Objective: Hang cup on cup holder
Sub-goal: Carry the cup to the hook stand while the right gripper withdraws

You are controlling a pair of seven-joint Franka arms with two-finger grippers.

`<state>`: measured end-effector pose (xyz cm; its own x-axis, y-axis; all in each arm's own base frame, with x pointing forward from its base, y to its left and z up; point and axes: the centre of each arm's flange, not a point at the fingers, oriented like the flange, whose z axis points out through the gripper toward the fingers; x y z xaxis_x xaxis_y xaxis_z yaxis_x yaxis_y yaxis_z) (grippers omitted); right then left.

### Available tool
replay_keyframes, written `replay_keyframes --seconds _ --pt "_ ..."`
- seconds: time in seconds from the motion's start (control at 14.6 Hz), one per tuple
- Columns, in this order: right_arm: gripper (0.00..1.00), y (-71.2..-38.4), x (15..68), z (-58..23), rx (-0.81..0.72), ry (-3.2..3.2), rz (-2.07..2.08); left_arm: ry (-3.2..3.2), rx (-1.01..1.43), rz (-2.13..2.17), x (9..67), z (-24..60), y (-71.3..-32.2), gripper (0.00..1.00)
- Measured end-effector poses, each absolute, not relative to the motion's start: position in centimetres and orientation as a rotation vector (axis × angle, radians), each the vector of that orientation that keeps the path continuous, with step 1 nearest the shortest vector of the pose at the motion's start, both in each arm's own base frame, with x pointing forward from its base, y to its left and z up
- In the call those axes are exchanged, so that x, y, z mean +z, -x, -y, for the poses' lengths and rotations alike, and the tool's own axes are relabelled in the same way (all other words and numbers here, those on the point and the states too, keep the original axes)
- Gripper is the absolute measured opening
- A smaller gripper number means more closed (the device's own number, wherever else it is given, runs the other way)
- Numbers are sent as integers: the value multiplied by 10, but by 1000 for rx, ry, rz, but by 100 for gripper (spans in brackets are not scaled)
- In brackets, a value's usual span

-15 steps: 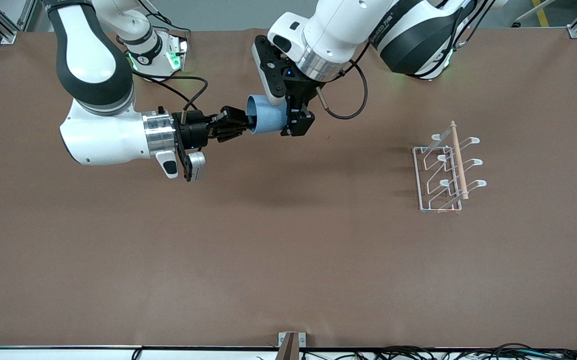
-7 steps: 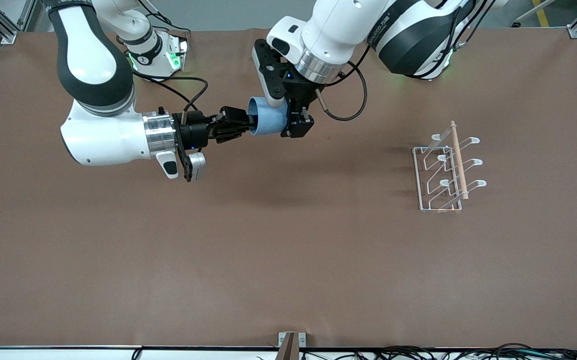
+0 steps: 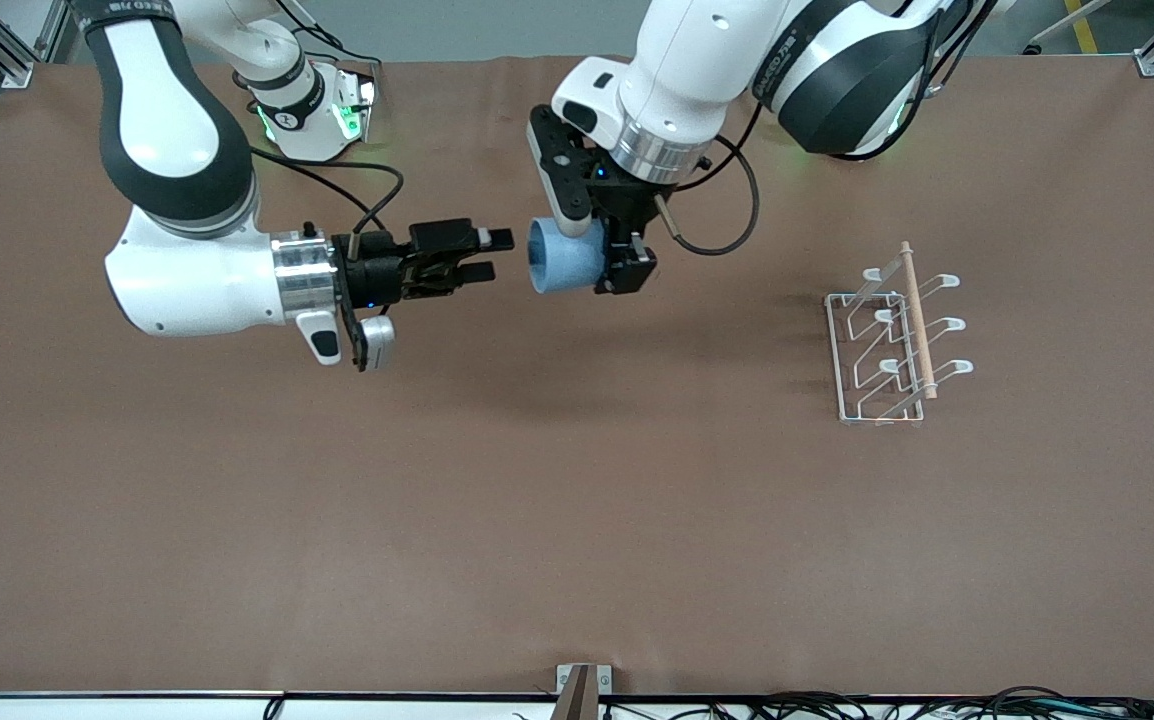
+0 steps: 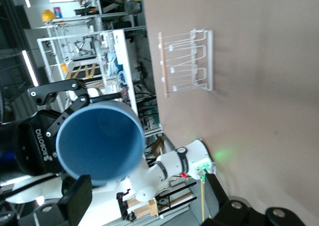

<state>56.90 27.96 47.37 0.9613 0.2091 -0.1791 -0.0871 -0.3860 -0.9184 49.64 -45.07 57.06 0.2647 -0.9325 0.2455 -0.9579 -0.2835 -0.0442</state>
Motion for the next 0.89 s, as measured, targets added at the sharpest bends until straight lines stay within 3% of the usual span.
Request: replay_keyframes --seconds 0.48,0.89 --pt "100 -594 443 -147 265 2432 126 -2699 -77 2038 543 390 -510 75" --pt "100 -575 511 -65 153 2950 338 -2661 -544 2334 537 312 -538 75"
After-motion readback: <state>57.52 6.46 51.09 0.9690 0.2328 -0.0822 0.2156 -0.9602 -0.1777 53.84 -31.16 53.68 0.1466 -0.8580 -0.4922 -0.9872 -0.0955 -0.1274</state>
